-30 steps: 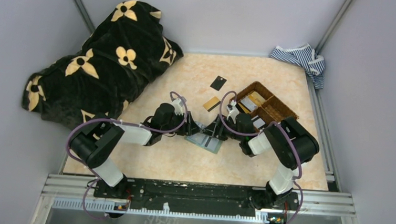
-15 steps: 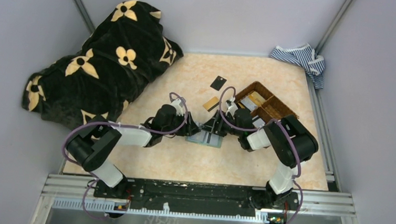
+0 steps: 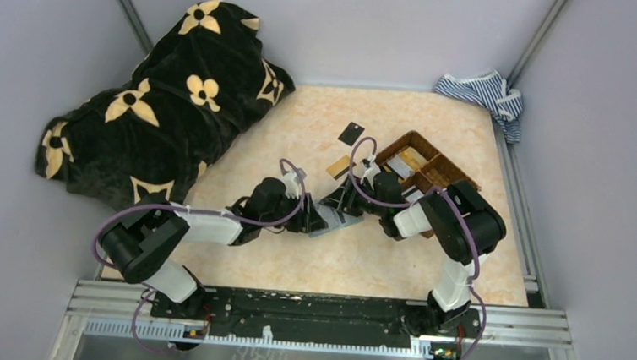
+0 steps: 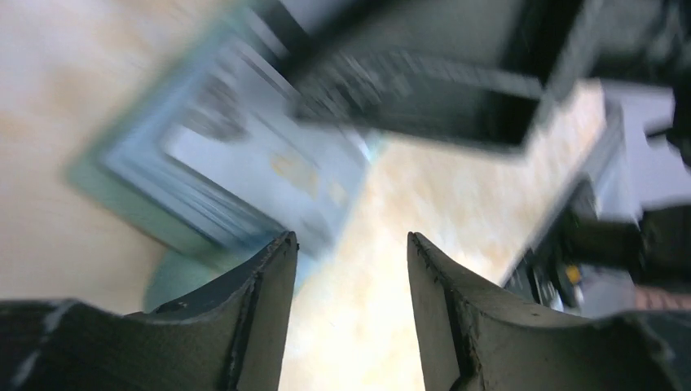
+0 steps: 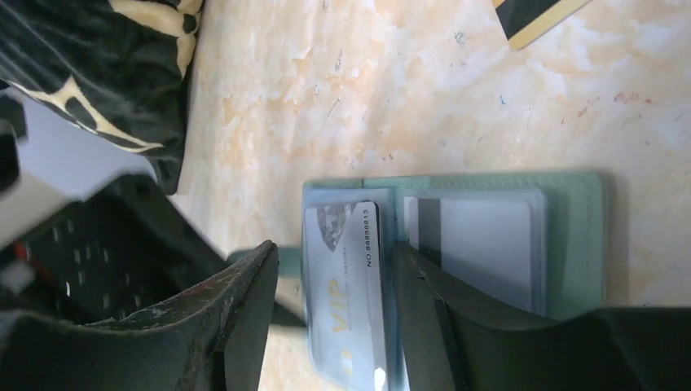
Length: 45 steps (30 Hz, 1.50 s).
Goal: Take the credit cards out of the card holder
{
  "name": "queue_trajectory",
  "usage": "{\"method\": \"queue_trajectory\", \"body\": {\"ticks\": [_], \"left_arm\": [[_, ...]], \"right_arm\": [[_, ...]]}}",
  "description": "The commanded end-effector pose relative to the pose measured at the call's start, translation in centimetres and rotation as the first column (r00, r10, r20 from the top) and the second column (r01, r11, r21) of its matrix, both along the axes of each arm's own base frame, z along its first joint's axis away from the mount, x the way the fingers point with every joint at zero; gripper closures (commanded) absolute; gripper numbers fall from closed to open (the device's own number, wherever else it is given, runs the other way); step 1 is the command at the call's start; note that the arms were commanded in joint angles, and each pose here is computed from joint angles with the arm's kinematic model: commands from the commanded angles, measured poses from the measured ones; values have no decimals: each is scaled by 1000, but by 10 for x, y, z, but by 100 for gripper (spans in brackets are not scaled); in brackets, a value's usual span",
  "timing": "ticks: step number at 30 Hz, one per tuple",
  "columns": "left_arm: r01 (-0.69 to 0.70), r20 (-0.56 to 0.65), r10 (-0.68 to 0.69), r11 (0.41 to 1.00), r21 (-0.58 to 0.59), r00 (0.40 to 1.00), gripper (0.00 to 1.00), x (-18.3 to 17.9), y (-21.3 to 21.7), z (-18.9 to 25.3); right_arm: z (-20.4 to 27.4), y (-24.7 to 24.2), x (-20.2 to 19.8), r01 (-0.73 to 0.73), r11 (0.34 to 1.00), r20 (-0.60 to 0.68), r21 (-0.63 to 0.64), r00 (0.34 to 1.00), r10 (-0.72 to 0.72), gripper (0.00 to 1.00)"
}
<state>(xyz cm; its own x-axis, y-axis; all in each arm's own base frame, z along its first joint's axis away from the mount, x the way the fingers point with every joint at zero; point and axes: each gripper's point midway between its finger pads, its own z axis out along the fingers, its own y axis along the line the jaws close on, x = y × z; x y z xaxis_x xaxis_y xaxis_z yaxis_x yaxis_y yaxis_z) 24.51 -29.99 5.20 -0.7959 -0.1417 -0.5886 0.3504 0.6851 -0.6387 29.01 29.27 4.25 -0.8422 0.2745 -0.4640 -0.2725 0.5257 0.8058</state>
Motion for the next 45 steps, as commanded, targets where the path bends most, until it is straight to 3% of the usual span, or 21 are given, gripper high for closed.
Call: {"method": "queue_trajectory", "body": {"ticks": [1,18,22,26,32,45], "left_arm": [[177,-29,-183,974,-140,983,44,-43,-16,16],[29,-11,-32,979,-201,999,42,-18,28,20],[41,30,-33,941,-337,999,44,-17,29,33],[81,37,-72,877,-474,997,42,-25,25,44],[53,25,-47,820,-569,999,41,-25,26,46],[-2,45,31,836,-548,998,40,-10,31,47]], "right_arm": [[-15,-4,12,73,996,18,-59,997,-72,46],[-18,-13,-2,62,995,10,-79,998,-62,51],[-15,-16,-6,63,994,14,-88,998,-62,51],[-15,-17,-8,63,994,4,-87,998,-63,56],[-19,-18,-11,57,994,-11,-92,998,-58,76],[-10,-21,-29,43,998,-17,-45,999,-44,77]]}}
